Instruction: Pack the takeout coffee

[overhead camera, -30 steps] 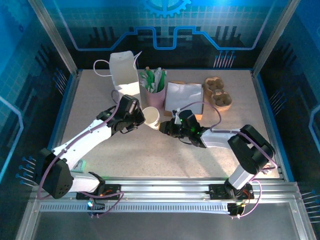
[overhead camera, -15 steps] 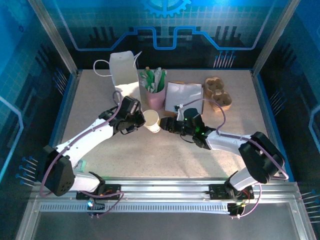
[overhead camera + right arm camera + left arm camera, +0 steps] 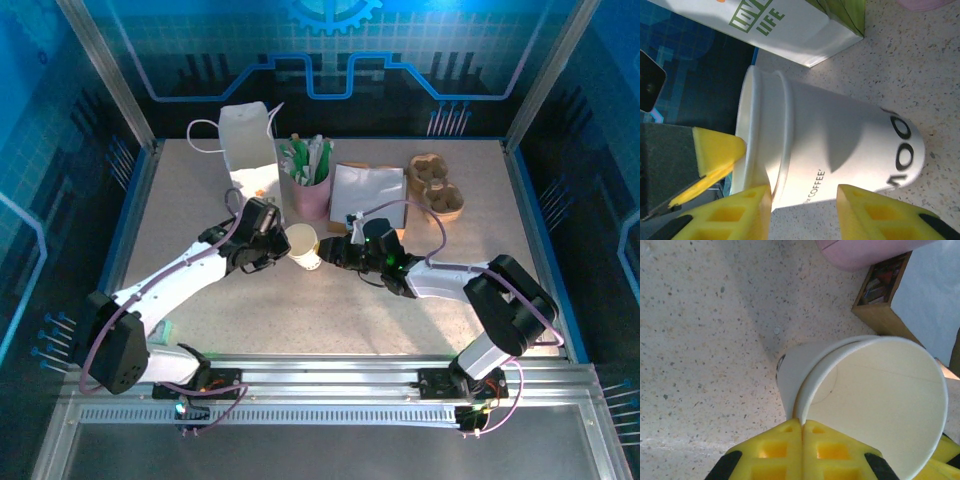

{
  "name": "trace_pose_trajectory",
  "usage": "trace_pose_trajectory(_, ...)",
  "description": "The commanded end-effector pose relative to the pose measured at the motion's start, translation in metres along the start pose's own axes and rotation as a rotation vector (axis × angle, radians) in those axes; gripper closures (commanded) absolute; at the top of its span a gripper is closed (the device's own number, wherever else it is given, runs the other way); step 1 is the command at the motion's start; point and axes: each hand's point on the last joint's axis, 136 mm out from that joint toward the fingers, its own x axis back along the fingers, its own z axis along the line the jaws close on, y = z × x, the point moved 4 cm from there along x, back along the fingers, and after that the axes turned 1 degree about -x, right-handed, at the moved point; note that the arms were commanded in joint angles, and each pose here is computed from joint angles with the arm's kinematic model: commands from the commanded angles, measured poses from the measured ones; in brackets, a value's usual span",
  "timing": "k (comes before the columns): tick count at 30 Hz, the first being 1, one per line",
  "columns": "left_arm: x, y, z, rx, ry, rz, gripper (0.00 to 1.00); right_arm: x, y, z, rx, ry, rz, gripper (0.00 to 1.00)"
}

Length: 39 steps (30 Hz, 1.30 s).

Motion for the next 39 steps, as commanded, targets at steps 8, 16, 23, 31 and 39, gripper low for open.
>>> trace_pose_trajectory(8,0.021,-0.003,-0.017,0.024,-0.11,-0.01,1.0,-0.011,-0.001,0.007,0.018,-0.005,-0.013,0.64)
trace_pose_trajectory(16,0.036,0.0,-0.026,0.06,-0.183,-0.034,1.0,-0.012,-0.006,-0.004,0.026,-0.08,-0.001,0.67)
trace_pose_trajectory(23,0.031,-0.005,-0.023,0.076,-0.196,-0.014,1.0,-0.01,-0.002,0.004,0.057,-0.07,-0.002,0.67)
trace_pose_trajectory(31,0.031,-0.002,-0.005,-0.008,-0.06,-0.036,1.0,0.03,0.022,0.017,0.183,-0.213,-0.045,0.66)
trace_pose_trajectory(39,0.022,-0.006,-0.004,0.004,-0.069,0.004,1.0,0.026,0.018,0.037,0.152,-0.031,-0.036,0.58)
